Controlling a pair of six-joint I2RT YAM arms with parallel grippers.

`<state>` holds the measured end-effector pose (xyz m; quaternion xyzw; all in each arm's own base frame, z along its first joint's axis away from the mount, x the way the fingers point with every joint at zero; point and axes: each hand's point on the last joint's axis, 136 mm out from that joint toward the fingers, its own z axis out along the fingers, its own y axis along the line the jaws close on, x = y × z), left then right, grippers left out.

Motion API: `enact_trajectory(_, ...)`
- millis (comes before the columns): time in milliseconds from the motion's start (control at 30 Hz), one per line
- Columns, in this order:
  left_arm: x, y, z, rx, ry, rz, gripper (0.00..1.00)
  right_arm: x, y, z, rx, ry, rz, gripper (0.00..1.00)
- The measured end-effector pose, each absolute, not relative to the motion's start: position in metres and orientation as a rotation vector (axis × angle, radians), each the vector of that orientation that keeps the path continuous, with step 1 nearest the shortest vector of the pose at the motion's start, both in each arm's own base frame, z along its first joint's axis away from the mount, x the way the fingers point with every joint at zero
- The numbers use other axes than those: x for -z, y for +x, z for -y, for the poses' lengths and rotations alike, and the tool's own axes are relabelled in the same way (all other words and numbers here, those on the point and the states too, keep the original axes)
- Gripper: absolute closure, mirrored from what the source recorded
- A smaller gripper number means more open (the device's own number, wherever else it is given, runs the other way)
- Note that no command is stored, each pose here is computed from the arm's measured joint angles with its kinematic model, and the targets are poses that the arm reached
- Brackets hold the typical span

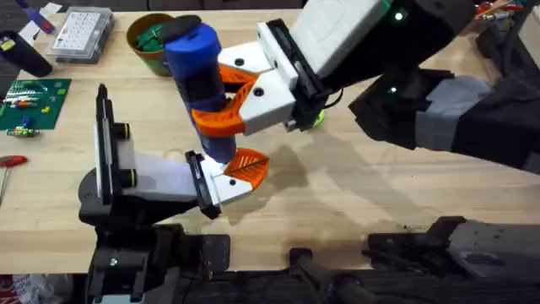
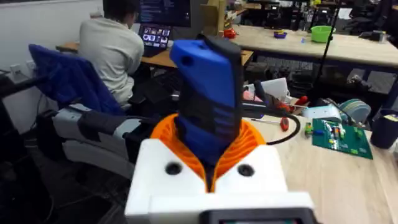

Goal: Pick up the gripper from the table and insert it into the empty holder that is missing its gripper. Then pick up a screw, insert it into the mounting hole, and use the screwdriver to tighten it. Finally, clean up the table by picking up the vegetable and placing it into the bucket.

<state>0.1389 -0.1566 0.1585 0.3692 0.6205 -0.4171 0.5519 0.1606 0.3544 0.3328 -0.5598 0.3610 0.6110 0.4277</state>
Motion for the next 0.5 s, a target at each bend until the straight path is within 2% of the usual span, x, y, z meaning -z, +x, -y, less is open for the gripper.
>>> enact_trajectory(500, -0.1585, 0.1389, 0.1566, 0.987, 0.873, -1.468, 0.997, -0.3300, 0.1616, -0.3552, -1.532, -1.398, -0.917, 0.992)
